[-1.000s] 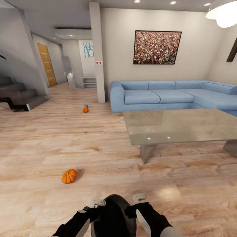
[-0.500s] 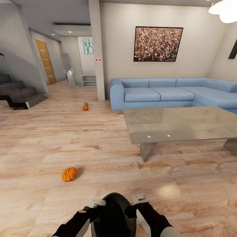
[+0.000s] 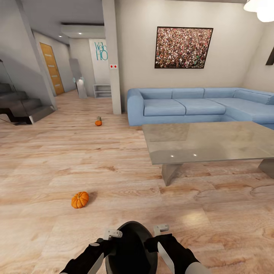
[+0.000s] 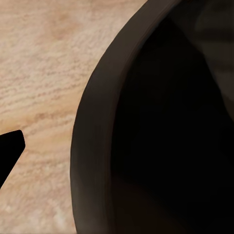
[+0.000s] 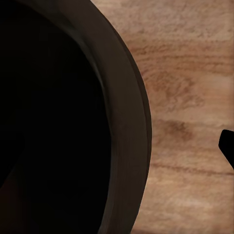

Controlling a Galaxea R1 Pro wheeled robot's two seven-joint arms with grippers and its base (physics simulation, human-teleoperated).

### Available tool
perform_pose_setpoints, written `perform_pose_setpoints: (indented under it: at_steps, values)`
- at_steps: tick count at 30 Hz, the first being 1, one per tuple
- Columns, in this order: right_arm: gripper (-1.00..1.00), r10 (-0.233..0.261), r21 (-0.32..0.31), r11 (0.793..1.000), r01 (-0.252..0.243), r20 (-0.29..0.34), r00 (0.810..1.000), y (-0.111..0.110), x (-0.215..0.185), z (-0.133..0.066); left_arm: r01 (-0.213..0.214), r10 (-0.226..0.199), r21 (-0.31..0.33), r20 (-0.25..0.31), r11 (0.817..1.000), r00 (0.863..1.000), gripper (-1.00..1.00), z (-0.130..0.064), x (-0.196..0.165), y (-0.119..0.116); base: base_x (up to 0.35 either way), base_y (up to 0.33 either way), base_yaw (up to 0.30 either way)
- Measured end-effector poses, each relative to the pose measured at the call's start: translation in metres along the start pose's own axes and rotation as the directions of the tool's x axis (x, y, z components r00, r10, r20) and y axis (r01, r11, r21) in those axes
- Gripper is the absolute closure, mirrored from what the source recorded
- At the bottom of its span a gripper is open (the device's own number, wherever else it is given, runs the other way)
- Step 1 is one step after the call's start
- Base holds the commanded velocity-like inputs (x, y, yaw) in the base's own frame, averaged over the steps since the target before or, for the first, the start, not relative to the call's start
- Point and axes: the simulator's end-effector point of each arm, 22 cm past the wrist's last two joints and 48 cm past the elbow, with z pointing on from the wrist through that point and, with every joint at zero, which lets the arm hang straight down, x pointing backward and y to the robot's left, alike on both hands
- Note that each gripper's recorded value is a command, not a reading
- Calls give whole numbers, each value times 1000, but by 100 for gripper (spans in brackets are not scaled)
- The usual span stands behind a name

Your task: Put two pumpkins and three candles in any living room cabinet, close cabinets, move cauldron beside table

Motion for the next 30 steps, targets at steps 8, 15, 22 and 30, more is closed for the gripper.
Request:
perform_pose_setpoints:
  at_steps: [8,15,22,30]
  values:
    - [-100,0,0,1000,0,2,1000,0,-1,0,0,0,0,0,1000,1000,-100,0,0,0,0,0,0]
    - [-100,2,-2,1000,-2,-8,1000,0,4,4,1,0,28,-12,1000,1000,-100,3,6,-5,0,0,0]
    - [-100,3,-2,1000,-3,-8,1000,0,4,4,1,0,51,-11,999,1000,-100,3,6,-10,0,0,0]
    - [-100,6,-3,1000,-6,-21,1000,0,9,8,3,-2,56,-24,998,1000,-100,6,12,-11,0,0,0]
